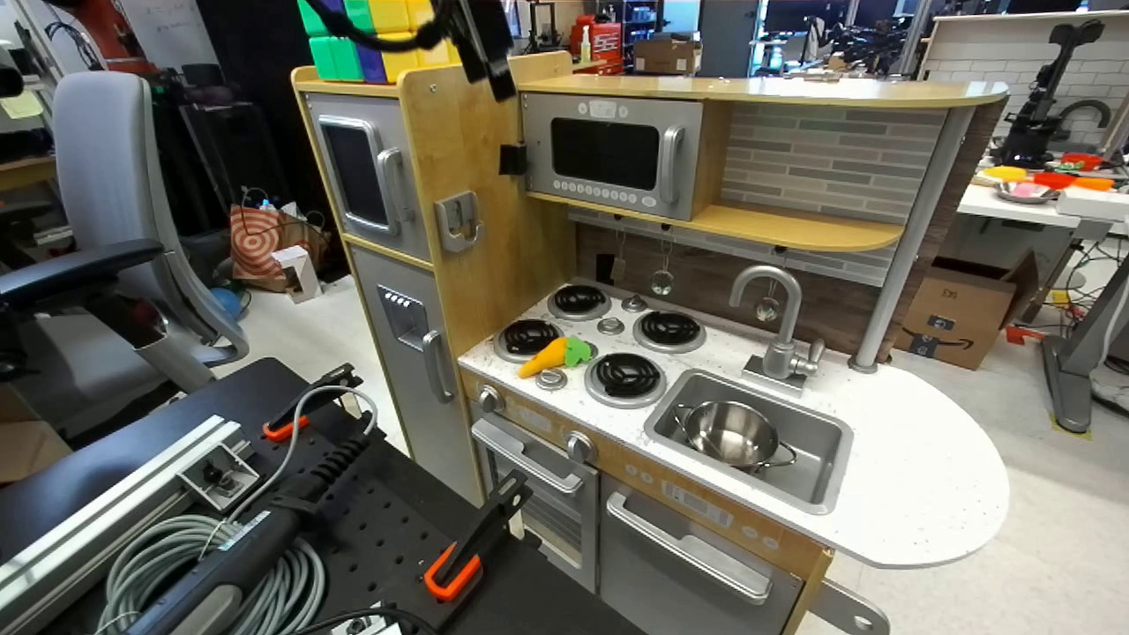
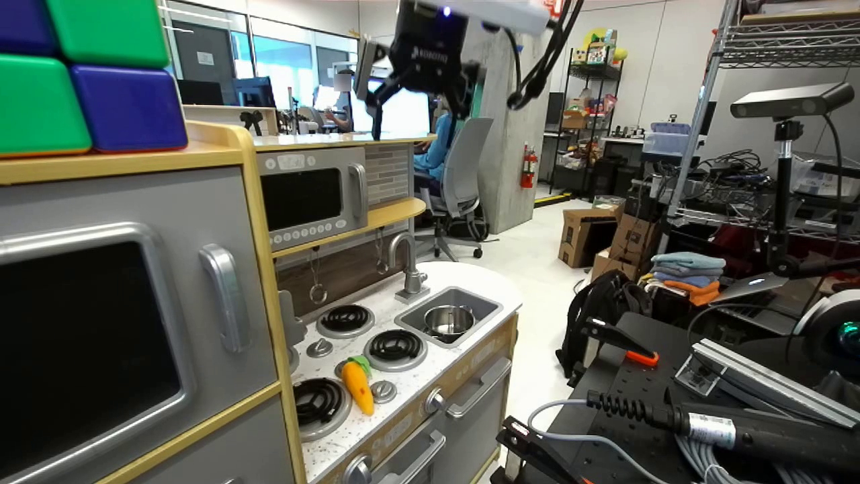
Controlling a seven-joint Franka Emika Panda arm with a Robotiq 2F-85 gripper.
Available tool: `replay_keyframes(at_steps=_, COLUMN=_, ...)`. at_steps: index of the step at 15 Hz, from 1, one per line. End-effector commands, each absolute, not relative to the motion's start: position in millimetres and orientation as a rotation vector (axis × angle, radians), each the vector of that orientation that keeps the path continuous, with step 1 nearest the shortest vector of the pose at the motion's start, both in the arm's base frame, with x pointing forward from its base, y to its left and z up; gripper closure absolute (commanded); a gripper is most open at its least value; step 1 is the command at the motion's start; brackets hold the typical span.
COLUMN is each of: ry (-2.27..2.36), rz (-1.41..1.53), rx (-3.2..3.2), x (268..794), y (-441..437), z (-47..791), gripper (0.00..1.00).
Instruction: Place the carrot toy inside the silver pot
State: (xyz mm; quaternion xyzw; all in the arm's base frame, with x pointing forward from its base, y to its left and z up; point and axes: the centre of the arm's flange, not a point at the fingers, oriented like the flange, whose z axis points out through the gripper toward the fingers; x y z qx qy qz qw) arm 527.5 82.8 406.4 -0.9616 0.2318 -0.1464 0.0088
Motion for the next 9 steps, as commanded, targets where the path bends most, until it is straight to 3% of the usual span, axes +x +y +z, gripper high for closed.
replay_keyframes(at_steps=1, ry=0.993, rz=-0.45, rx=-3.025, x=590, y=72, z=333, gripper=0.0)
replay_keyframes(at_steps=4, ry=1.086, rz=-0.379, rx=-3.052, x=607, y=64, z=303, gripper=0.0)
replay_keyframes(at_steps=9, ry=1.036, rz=-0.352, rx=-3.059, x=587, y=57, z=292, gripper=0.0)
